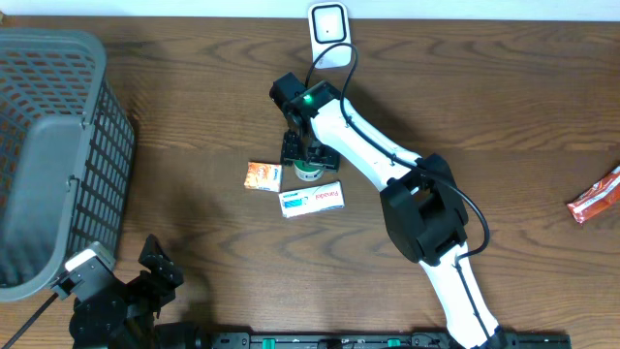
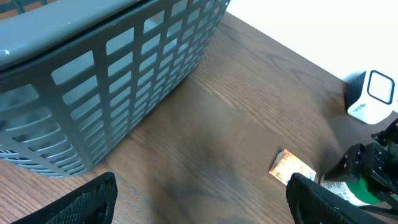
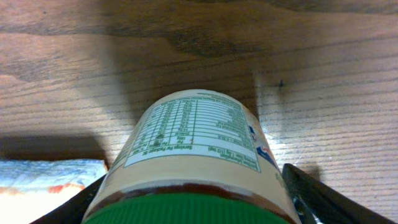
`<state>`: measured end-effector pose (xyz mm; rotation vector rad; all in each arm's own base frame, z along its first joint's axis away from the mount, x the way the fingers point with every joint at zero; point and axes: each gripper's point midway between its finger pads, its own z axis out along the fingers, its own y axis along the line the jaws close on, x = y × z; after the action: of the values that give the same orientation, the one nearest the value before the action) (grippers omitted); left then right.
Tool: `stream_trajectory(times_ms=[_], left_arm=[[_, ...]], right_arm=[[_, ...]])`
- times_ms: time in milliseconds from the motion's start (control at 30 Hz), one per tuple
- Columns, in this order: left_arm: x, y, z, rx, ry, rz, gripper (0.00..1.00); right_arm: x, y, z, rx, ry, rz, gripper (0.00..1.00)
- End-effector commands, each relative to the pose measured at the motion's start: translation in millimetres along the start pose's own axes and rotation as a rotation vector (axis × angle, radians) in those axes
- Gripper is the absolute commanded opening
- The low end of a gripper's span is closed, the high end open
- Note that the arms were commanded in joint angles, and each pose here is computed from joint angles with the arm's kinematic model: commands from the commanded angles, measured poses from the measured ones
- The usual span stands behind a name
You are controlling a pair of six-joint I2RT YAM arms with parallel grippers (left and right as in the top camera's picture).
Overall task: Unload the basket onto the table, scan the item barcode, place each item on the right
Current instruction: 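Reach the right gripper to the green-capped bottle and grasp it, then lift the bottle and hold it up to the scanner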
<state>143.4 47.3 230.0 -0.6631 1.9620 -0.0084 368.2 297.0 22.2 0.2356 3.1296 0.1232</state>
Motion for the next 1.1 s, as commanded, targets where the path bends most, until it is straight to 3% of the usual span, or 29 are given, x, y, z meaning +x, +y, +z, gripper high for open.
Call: stream_trajectory(times_ms=[0, 467, 533, 600, 733, 1067], left_arm=[[-0.3, 2.1, 0.0, -0.012, -0.003, -0.01, 0.87], [-0.3, 2.1, 0.0, -0.012, -0.003, -0.01, 0.87], [-0.2, 2.2, 0.0, -0.012, -0.003, -0.01, 0.87], [-0.3, 2.1, 0.0, -0.012, -0.003, -0.01, 0.87], [-0.3, 2.1, 0.0, -0.012, -0.003, -0.01, 0.87], [-0.2, 2.2, 0.0, -0.012, -0.003, -0.01, 0.88]], right_arm=[[4.9, 1.8, 3.5, 0.007, 0.007, 0.022, 0.68], [16.2, -8.3, 45.9, 0.061, 0.086, 0.047, 0.61], [16.1, -8.1, 46.0, 0.06, 0.085, 0.046, 0.63], [16.3, -8.4, 45.9, 0.062, 0.086, 0.046, 0.72], [16.7, -8.9, 46.2, 0.064, 0.088, 0.047, 0.73], [13.4, -9.8, 44.5, 0.066, 0.078, 0.072, 0.63]])
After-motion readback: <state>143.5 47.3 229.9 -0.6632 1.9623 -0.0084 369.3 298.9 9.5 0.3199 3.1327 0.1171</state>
